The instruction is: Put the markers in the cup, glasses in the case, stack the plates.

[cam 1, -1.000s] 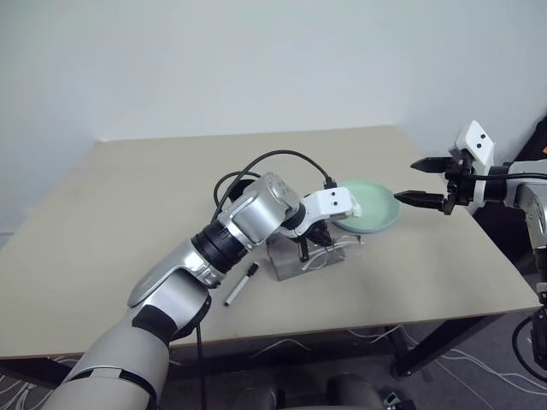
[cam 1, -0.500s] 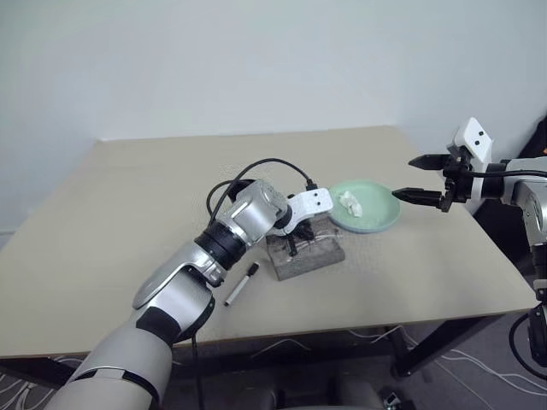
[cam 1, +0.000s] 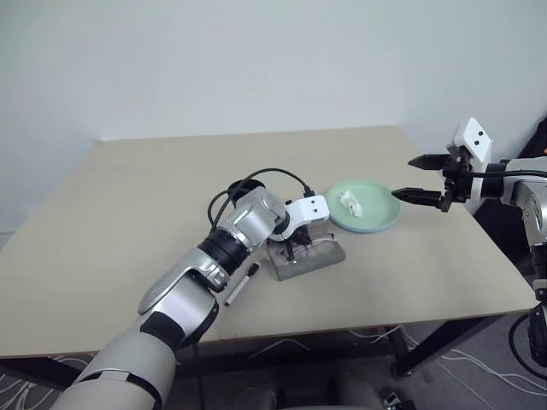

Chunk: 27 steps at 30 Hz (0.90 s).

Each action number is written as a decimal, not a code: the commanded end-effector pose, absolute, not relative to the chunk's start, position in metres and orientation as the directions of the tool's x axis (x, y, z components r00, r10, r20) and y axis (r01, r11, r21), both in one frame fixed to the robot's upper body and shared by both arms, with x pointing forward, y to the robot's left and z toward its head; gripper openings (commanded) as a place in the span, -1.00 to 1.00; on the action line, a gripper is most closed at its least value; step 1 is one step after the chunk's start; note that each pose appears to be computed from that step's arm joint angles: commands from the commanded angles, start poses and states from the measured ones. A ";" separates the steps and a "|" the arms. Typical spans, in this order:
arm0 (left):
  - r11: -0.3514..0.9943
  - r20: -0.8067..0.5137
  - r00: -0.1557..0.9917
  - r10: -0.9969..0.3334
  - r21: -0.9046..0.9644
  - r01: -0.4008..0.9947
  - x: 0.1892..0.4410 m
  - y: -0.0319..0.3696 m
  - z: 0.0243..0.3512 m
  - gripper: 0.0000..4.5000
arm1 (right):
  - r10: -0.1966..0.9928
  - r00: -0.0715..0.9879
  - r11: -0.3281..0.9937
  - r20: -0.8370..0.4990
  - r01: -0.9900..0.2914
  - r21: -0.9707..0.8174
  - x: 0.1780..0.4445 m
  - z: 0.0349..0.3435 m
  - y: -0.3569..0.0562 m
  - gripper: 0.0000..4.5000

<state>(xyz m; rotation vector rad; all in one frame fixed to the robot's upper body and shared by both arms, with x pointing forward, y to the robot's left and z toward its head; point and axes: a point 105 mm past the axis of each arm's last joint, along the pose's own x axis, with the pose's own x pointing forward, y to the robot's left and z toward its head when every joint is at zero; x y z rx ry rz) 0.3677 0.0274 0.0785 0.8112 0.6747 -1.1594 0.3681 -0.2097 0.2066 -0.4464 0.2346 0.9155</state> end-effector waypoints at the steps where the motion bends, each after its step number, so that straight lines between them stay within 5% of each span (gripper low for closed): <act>1: 0.138 -0.819 0.267 -0.508 0.229 0.964 0.363 0.027 0.084 -0.98 | 0.721 0.602 0.515 -0.342 -0.796 -0.317 0.368 0.223 -0.205 1.00; 9: 0.087 -0.837 0.245 -0.489 0.232 0.969 0.354 0.031 0.083 -0.98 | 0.721 0.602 0.516 -0.343 -0.797 -0.315 0.368 0.222 -0.205 1.00; 15: 0.092 -0.810 0.277 -0.517 0.269 0.959 0.360 0.028 0.099 -0.12 | 0.722 0.601 0.513 -0.343 -0.798 -0.318 0.368 0.222 -0.204 1.00; 22: 0.172 -0.661 0.384 -0.644 0.365 0.915 0.372 0.010 0.157 0.98 | 0.724 0.598 0.508 -0.344 -0.799 -0.321 0.368 0.222 -0.203 1.00; 27: 0.270 -0.585 0.486 -0.649 0.420 0.866 0.392 0.014 0.178 0.98 | 0.729 0.594 0.503 -0.339 -0.802 -0.321 0.369 0.222 -0.200 1.00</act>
